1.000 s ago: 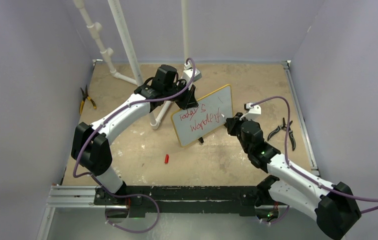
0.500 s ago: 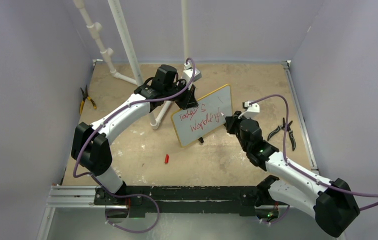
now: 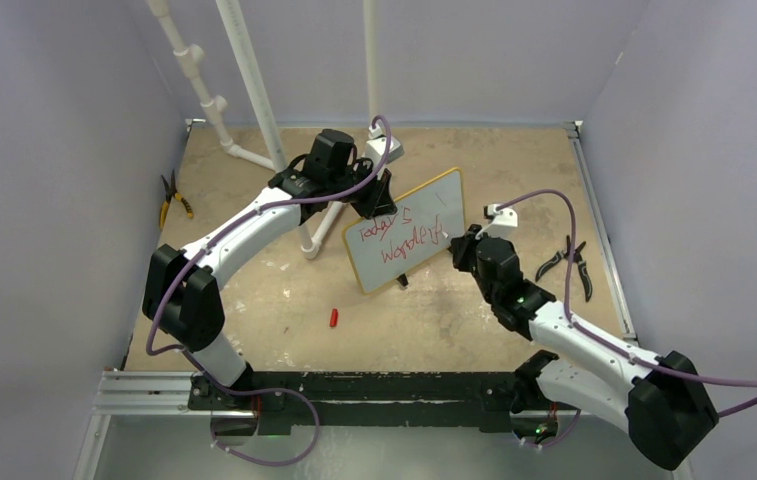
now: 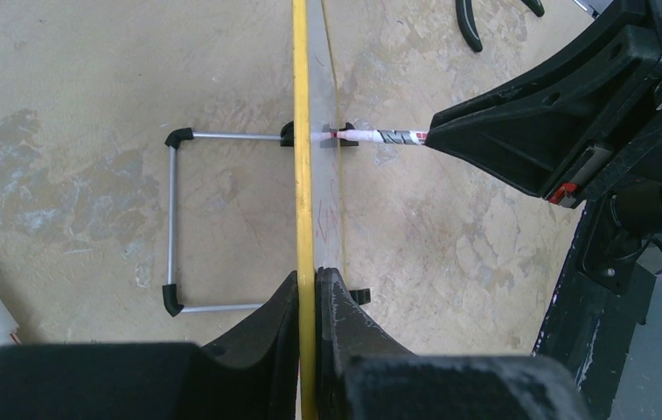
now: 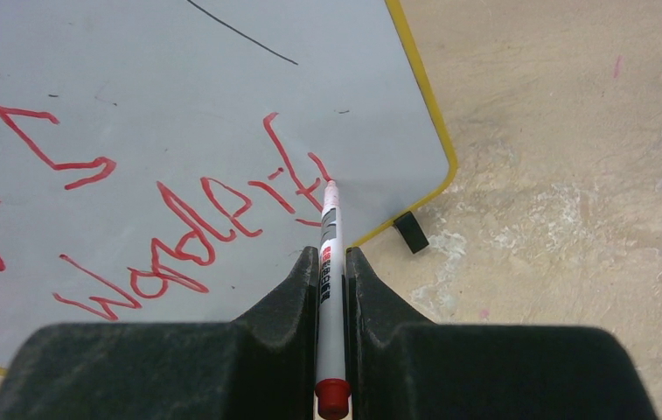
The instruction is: Write a sentence on the whiteboard
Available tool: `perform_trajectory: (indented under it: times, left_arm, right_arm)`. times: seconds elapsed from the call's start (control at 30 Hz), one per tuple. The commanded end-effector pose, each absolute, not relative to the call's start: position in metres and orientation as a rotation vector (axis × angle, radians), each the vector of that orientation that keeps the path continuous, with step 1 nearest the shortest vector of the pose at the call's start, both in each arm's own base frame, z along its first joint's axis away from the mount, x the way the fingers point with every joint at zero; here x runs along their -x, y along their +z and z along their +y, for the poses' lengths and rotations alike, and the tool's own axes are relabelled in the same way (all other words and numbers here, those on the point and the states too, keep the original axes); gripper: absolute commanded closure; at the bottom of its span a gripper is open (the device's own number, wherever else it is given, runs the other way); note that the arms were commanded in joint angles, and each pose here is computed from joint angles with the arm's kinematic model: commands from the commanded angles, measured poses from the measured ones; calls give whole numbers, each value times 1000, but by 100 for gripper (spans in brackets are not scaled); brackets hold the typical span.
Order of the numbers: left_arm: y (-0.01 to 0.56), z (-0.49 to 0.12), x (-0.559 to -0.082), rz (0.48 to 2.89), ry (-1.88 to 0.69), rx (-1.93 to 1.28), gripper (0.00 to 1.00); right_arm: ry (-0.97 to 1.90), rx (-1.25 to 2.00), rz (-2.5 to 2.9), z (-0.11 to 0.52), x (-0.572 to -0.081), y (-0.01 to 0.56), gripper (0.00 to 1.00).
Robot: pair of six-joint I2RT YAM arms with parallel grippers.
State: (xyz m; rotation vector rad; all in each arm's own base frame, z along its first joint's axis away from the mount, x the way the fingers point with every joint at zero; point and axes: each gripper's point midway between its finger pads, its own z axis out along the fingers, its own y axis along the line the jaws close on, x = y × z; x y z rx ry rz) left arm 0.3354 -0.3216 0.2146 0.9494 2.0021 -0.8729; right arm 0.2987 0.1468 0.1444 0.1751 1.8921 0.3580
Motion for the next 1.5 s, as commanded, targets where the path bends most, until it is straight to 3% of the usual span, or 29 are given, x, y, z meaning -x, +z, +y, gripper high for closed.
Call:
perform_trajectory:
  times: [0.0, 0.67, 1.47]
  left_arm:
    - [220, -324, -334, 1963, -882, -981, 100]
    - [222, -324, -334, 1959, -881, -980, 100]
    - [224, -324, -333, 1954, -882, -981, 100]
  right_arm:
    - [367, -205, 1886, 149, -303, 146, 100]
    - [341, -230, 1781, 146, -319, 189, 100]
    - [314, -255, 1889, 144, -311, 147, 100]
